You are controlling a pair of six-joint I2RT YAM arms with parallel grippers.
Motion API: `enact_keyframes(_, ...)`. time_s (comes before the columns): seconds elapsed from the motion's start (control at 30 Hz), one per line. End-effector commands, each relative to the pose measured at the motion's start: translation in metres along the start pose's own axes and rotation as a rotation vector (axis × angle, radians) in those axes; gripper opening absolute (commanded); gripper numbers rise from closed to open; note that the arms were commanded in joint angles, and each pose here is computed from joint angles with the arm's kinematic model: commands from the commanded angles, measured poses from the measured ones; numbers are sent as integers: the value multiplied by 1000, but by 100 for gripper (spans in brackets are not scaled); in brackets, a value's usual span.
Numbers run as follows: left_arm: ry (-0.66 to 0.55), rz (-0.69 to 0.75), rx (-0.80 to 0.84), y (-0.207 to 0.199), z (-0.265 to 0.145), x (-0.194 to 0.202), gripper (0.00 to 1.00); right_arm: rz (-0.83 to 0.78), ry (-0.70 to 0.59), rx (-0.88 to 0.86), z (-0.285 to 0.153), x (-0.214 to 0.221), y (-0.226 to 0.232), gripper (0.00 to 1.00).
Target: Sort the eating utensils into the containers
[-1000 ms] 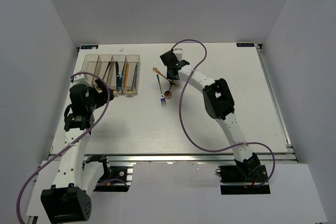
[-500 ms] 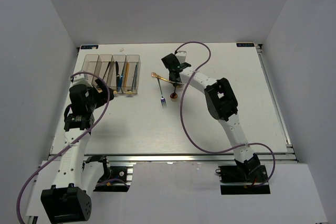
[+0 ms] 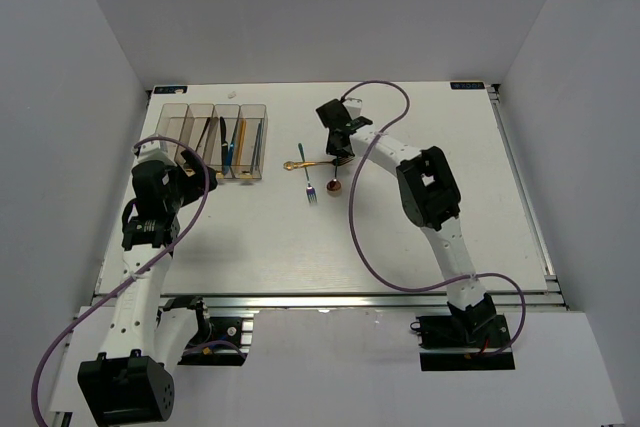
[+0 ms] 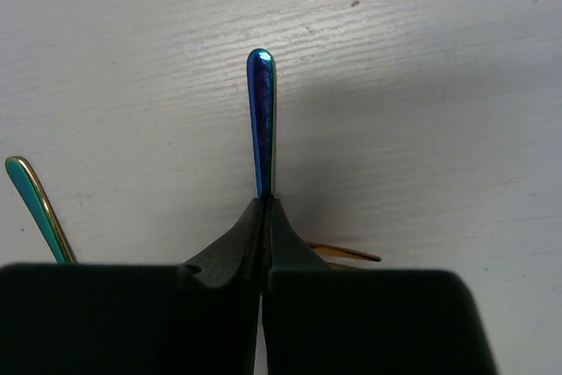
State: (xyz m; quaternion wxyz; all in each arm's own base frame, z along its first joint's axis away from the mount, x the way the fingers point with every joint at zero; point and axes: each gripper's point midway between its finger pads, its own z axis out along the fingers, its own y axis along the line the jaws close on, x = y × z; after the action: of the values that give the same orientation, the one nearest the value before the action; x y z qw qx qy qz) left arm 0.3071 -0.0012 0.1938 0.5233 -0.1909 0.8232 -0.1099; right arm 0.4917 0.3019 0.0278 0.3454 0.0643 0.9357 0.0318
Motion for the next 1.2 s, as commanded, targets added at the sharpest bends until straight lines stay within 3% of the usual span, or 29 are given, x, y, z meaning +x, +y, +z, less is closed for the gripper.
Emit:
enact_keyframes(0.0, -11, -1, 22, -6, -1, -4, 98, 26, -7, -47, -33, -18, 3, 0)
enact_keyframes(0.27, -16, -15, 46, -10, -1, -6, 98, -3, -108, -141, -81, -54, 8, 0)
enact_keyframes(0.47, 1, -40, 118, -24, 2, -4, 98, -71, -96, -141, -81, -44, -2, 0)
enact_keyframes(0.5, 10, -41, 114, -23, 4, -1, 98, -78, -92, -146, -82, -48, 0, 5)
enact_keyframes(0.57, 14, -39, 111, -22, 4, -1, 98, -122, -13, -110, -69, -26, -4, 45)
enact_keyframes(0.6, 13, -39, 109, -22, 4, -1, 98, -127, -6, -106, -68, -26, -3, 51)
enact_keyframes(0.73, 13, -35, 99, -19, 4, 1, 98, -157, 53, -108, -64, 10, -3, 50)
enact_keyframes(0.9, 27, -33, 97, -19, 6, 4, 98, -148, 105, -138, -55, 36, 4, 37)
enact_keyframes(1.17, 28, -27, 92, -17, 5, 5, 98, -168, 163, -79, -28, 62, 5, 34)
